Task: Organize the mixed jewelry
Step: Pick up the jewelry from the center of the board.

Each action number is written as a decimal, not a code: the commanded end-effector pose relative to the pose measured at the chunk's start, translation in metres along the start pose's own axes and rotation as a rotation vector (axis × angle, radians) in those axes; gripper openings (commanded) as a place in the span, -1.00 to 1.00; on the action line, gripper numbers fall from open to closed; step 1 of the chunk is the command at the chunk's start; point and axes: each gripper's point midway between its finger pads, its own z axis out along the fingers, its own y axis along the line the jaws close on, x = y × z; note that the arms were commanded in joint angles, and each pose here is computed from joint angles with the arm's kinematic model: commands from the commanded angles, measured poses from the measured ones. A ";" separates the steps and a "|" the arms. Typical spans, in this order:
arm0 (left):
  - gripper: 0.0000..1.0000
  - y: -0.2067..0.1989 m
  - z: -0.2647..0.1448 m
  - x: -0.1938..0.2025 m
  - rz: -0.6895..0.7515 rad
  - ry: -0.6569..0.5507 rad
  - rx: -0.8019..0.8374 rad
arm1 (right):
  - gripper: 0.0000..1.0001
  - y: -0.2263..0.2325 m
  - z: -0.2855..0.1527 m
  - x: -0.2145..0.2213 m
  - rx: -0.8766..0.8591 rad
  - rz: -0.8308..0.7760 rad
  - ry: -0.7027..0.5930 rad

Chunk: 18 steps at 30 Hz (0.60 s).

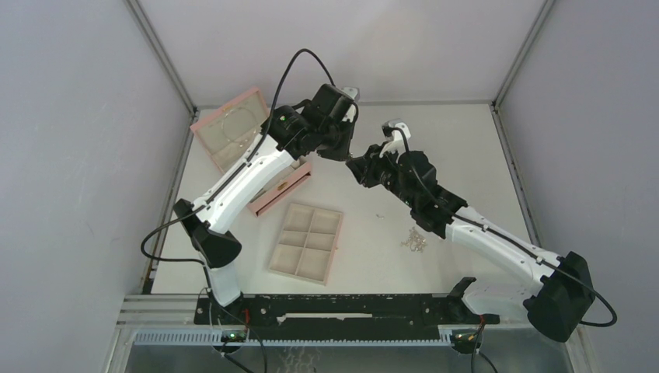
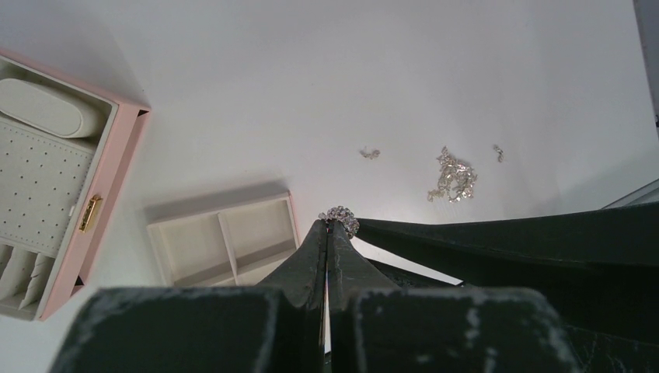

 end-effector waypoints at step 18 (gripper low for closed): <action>-1.00 -0.007 -0.021 -0.012 -0.004 -0.057 0.042 | -0.84 0.005 0.000 -0.033 0.016 -0.021 -0.094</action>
